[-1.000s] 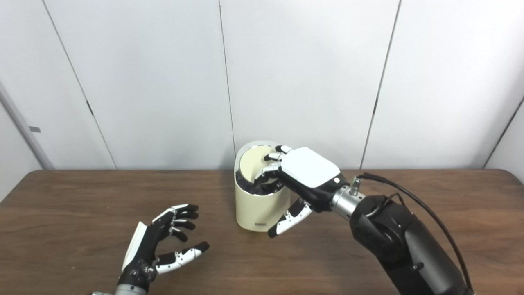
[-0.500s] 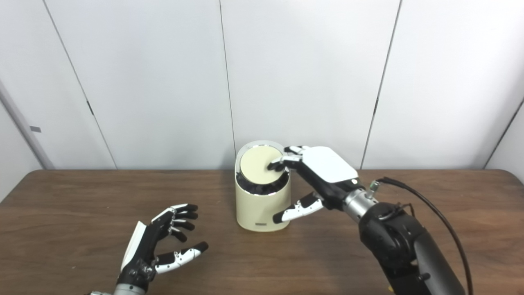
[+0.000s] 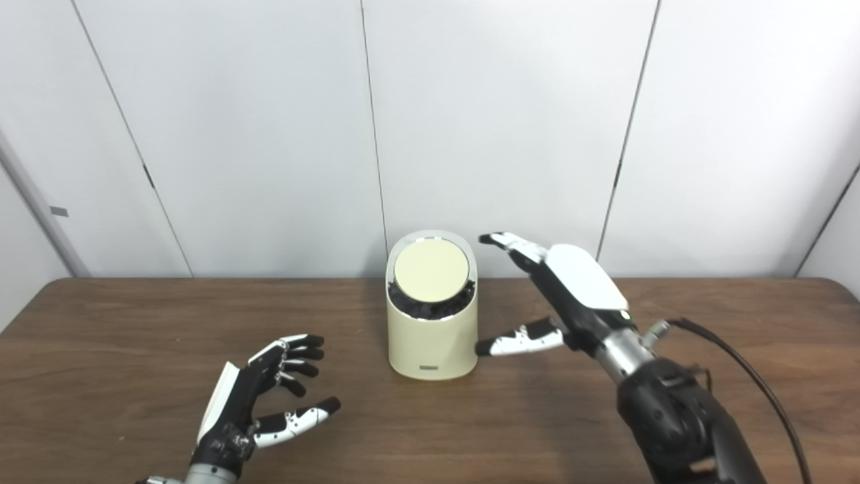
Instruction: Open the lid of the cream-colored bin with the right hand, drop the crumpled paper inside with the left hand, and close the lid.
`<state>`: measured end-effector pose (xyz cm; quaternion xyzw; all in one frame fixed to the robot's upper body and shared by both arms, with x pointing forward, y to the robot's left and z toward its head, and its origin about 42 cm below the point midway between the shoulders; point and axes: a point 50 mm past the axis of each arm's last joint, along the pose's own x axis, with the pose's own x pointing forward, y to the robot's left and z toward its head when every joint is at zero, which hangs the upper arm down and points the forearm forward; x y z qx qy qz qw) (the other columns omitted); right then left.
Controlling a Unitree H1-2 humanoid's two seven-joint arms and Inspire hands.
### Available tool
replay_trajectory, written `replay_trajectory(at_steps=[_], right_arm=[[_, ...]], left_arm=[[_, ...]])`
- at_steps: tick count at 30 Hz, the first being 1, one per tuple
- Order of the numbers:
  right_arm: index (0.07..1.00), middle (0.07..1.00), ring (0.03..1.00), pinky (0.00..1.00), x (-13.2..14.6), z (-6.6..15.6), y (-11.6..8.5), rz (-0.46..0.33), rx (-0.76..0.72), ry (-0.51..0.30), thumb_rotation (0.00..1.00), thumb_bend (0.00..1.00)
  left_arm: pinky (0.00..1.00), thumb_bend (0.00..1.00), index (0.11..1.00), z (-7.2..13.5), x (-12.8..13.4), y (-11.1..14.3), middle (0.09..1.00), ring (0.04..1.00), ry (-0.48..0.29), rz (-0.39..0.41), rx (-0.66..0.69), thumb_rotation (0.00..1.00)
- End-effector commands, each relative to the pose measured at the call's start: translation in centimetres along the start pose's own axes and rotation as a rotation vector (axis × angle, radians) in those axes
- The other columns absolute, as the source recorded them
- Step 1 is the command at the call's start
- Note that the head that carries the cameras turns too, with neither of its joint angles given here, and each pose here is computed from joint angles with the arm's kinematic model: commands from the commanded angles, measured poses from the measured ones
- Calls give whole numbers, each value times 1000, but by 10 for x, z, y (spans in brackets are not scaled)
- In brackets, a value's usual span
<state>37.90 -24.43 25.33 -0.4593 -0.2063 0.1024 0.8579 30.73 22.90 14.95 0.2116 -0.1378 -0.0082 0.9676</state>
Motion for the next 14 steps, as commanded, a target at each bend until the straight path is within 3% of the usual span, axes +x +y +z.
replay_trajectory(at_steps=[1,14], right_arm=[[923,928,885,759,-1,3,-15,-66,32,-42,371,795],[953,944,868,722,-47,-19,19,-72,215,87,359,828]], left_arm=[[501,709,742,18,11,10,706,634,-88,34,9,84],[499,713,738,18,16,16,700,619,-113,33,15,121]])
